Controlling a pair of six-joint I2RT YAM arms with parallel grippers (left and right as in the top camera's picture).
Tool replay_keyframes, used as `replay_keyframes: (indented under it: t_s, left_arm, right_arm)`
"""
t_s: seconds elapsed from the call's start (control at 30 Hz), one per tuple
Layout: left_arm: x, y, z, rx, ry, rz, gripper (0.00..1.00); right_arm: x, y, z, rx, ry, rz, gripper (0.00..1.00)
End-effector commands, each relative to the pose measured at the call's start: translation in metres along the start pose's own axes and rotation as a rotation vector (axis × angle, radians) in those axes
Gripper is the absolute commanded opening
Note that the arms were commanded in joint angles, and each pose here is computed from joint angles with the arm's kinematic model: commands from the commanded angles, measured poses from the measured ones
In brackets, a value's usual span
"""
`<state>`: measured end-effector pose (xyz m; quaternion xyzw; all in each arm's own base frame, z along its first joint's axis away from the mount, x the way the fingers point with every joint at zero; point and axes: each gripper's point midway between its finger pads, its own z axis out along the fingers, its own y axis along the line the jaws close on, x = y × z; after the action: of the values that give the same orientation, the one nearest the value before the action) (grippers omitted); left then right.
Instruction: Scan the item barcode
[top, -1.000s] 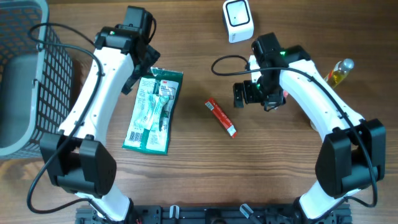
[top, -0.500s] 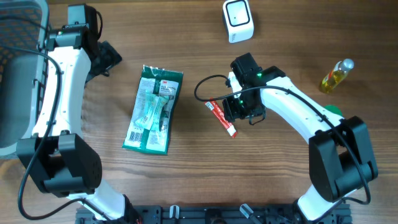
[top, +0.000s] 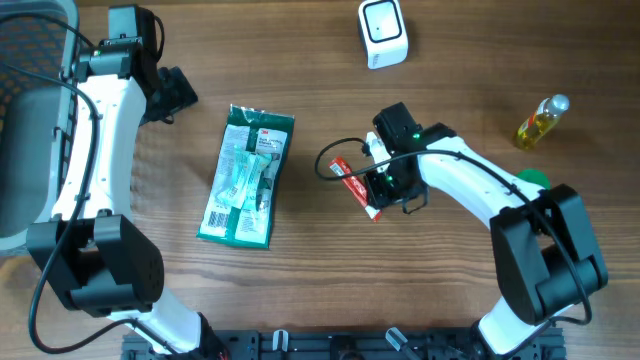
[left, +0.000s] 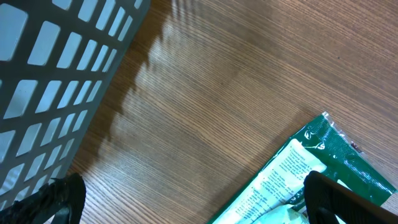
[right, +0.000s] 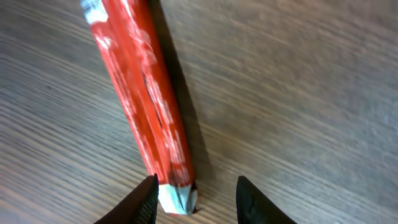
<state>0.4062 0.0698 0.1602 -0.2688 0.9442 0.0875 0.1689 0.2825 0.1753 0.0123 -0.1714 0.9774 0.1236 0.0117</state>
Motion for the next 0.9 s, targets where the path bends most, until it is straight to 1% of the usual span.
replay_keyframes:
  t_s: [0.0,0.17,0.27,0.33,0.6,0.73,0.8,0.83,0.87]
  left_arm:
    - [-0.004,0.000,0.000,0.007,-0.006,0.009,1.00]
    - [-0.004,0.000,0.000,0.007,-0.006,0.008,1.00]
    - [-0.004,-0.001,0.000,0.007,-0.006,0.009,1.00]
    - [-0.004,0.000,0.000,0.007,-0.006,0.009,1.00]
    - [-0.004,0.000,0.000,0.007,-0.006,0.009,1.00]
    - [-0.004,-0.001,0.000,0.007,-0.006,0.008,1.00]
    - [-0.004,-0.001,0.000,0.007,-0.006,0.008,1.00]
    - [-0.004,0.000,0.000,0.007,-0.006,0.009,1.00]
    - [-0.004,0.000,0.000,0.007,-0.006,0.008,1.00]
  right_arm:
    - [0.001,0.005,0.003,-0.028,-0.003,-0.031,0.41]
    - [0.002,0.007,0.012,0.007,0.009,-0.056,0.40]
    - [0.004,0.011,0.018,0.038,0.018,-0.084,0.32]
    - [0.002,-0.002,0.018,0.111,0.013,-0.082,0.29]
    - [0.009,0.000,0.018,0.100,0.040,-0.077,0.31]
    - [0.011,0.002,0.022,0.106,0.037,-0.068,0.29]
    - [0.016,-0.009,0.029,0.153,0.031,-0.070,0.29]
    - [0.020,-0.018,0.032,0.200,0.031,-0.071,0.26]
    - [0.021,-0.021,0.034,0.208,0.028,-0.071,0.25]
